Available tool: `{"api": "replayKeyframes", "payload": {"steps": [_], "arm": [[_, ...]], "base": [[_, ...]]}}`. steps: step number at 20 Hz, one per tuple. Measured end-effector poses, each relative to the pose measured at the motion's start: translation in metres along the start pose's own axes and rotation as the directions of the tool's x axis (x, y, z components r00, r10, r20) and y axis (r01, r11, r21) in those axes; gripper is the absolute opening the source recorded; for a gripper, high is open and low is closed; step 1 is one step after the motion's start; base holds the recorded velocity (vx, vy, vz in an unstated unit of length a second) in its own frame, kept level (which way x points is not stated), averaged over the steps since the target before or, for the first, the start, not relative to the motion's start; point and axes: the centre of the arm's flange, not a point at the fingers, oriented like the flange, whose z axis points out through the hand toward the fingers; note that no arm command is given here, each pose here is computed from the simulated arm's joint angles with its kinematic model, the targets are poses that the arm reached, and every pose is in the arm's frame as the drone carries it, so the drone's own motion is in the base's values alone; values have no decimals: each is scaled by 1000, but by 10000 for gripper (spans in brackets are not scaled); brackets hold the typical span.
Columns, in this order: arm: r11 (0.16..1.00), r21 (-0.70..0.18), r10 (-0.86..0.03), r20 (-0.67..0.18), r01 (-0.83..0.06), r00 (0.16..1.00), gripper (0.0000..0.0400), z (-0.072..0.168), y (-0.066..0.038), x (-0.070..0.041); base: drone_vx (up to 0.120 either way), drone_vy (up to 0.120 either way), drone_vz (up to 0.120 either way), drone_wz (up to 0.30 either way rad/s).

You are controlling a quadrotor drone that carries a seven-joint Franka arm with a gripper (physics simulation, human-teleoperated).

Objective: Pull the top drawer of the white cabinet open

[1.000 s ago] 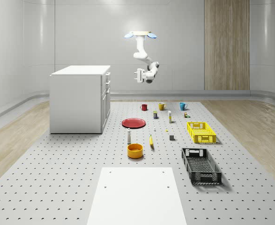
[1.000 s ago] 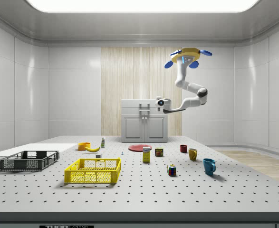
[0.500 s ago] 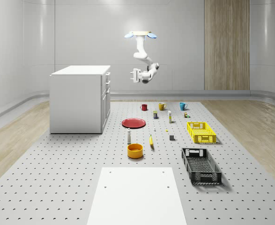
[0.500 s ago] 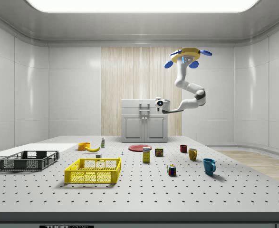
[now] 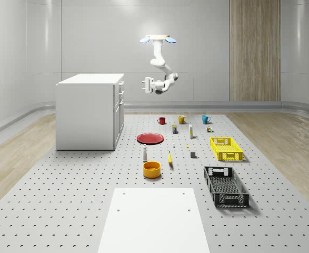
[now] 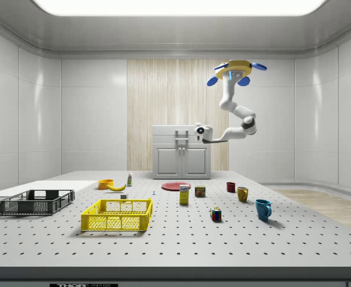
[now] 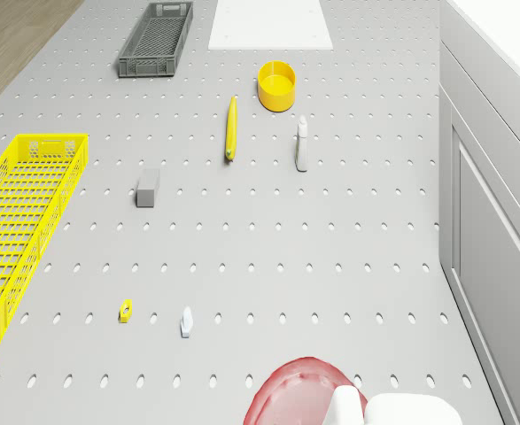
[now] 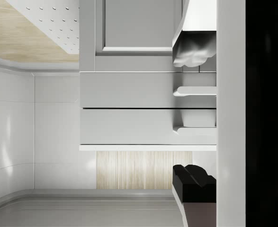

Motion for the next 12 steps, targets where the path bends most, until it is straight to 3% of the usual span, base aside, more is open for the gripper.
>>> {"api": "replayKeyframes", "payload": {"steps": [11,12], "arm": [[1000,0,0,0,0,1000,305,63,0,0],[1000,0,0,1,0,1000,305,67,0,0]], "base": [[0,0,0,0],[120,0,0,0]]}}
